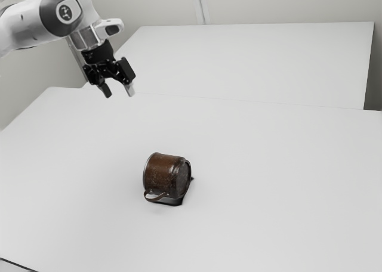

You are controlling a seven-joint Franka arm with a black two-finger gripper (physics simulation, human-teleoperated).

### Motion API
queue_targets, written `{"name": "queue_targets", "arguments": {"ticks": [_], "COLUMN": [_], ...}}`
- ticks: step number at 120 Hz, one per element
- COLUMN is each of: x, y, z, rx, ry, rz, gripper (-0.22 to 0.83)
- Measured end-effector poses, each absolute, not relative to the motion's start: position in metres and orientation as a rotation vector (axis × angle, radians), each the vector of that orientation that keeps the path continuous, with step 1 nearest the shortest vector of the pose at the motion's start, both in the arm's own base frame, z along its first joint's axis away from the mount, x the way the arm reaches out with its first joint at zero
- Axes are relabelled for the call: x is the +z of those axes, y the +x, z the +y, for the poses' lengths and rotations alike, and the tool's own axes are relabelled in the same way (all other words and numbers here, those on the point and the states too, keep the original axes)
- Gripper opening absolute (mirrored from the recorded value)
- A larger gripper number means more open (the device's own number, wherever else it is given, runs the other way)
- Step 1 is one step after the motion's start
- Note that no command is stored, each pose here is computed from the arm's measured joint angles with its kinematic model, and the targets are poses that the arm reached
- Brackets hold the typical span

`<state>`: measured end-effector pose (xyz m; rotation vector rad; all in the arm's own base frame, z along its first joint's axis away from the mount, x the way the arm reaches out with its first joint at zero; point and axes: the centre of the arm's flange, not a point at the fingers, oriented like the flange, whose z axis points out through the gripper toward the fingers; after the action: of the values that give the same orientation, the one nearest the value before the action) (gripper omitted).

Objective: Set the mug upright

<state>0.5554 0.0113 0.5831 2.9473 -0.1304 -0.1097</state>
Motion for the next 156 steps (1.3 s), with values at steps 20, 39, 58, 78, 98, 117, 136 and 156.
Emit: {"name": "queue_targets", "arguments": {"ticks": [20,39,58,78,98,117,136,156], "x": [0.552,0.501,0.479,0.449,0.406,0.376,0.341,0.32], "y": [0.543,0.533,0.538,0.536,0.539,0.547,0.528,0.509], "z": [0.011,0.015,0.03,0.068,0.086,0.072,0.066,0.054], "rx": [-0.165,-0.207,-0.174,-0.126,-0.089,-0.068,-0.06,-0.023], "ry": [2.756,2.574,2.497,2.449,2.387,2.334,2.23,2.107], "rz": [-0.134,-0.141,-0.169,-0.122,-0.076,-0.1,-0.029,0.03], "gripper": [0.62,0.61,0.61,0.61,0.62,0.61,0.62,0.62]}}
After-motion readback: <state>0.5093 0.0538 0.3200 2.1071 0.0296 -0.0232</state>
